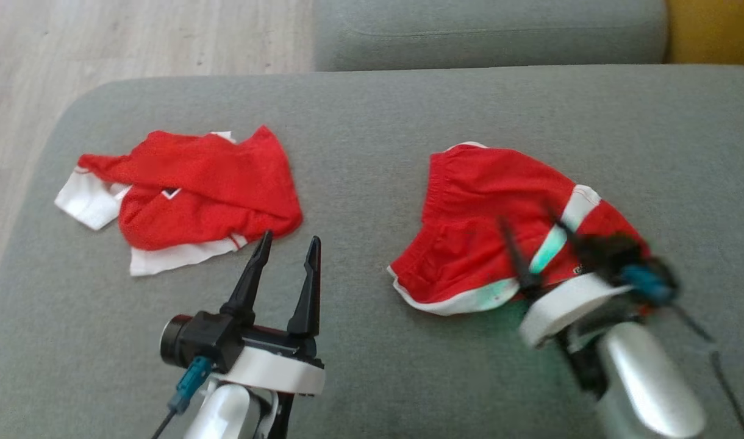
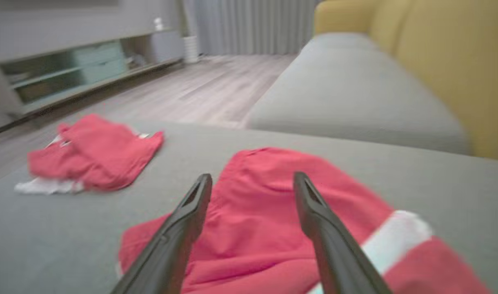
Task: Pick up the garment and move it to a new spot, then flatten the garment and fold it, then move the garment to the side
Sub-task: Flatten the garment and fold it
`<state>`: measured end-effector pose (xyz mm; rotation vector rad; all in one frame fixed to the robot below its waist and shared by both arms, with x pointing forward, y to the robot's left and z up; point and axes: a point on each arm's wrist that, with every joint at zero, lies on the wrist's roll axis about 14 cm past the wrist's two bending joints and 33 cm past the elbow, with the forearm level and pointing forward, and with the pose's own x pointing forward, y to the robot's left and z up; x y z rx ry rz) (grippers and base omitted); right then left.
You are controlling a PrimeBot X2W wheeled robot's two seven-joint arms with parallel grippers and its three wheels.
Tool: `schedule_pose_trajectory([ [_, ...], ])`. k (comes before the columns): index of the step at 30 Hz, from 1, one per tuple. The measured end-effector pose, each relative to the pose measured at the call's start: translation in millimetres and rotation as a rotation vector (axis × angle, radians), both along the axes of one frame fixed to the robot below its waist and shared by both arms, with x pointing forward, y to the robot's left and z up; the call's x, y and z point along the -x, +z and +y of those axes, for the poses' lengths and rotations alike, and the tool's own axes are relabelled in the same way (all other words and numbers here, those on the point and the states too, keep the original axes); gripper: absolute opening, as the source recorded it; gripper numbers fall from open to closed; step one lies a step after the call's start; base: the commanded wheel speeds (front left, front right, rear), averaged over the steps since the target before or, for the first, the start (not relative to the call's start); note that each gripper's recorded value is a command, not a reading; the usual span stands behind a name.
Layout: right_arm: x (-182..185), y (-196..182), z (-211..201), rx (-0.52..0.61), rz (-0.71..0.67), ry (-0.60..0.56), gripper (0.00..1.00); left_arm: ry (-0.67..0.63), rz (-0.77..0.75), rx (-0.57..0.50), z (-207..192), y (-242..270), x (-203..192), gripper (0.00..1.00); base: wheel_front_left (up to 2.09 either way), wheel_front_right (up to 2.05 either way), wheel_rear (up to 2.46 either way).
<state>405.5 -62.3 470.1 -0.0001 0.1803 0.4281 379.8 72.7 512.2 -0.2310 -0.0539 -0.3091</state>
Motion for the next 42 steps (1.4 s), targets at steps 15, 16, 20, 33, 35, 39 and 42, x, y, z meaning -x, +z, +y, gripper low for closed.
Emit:
schedule_pose_trajectory([
  [15, 28.9, -26.8, -121.7, -0.041, 0.045, -0.389, 1.0, -0.081, 0.034, 0.013, -27.8, -12.0, -11.4, 1.0, 0.0, 0.0, 0.0],
  [16, 27.5, -26.4, -123.2, -0.041, 0.043, -0.393, 1.0, -0.084, 0.039, 0.013, -28.9, -14.1, -12.2, 1.0, 0.0, 0.0, 0.0],
  [20, 5.7, -19.5, -131.7, -0.027, 0.042, -0.411, 1.0, -0.097, 0.062, 0.016, -31.7, -23.1, -17.3, 1.0, 0.0, 0.0, 0.0],
  [33, -66.0, -56.2, -120.1, 0.061, 0.307, -0.329, 1.0, -0.058, 0.098, -0.003, -15.1, -39.5, -30.4, 1.0, 0.0, 0.0, 0.0],
  [35, -69.5, -64.8, -119.1, 0.069, 0.349, -0.321, 1.0, -0.049, 0.094, -0.006, -11.7, -38.5, -33.1, 1.0, 0.0, 0.0, 0.0],
  [39, -72.4, -74.7, -112.1, 0.066, 0.397, -0.302, 1.0, -0.036, 0.089, -0.005, -7.2, -36.5, -35.0, 1.0, 0.0, 0.0, 0.0],
  [42, -66.8, -81.5, -106.2, 0.062, 0.433, -0.284, 0.27, -0.036, 0.083, -0.005, -7.3, -34.2, -35.2, 1.0, 0.0, 0.0, 0.0],
])
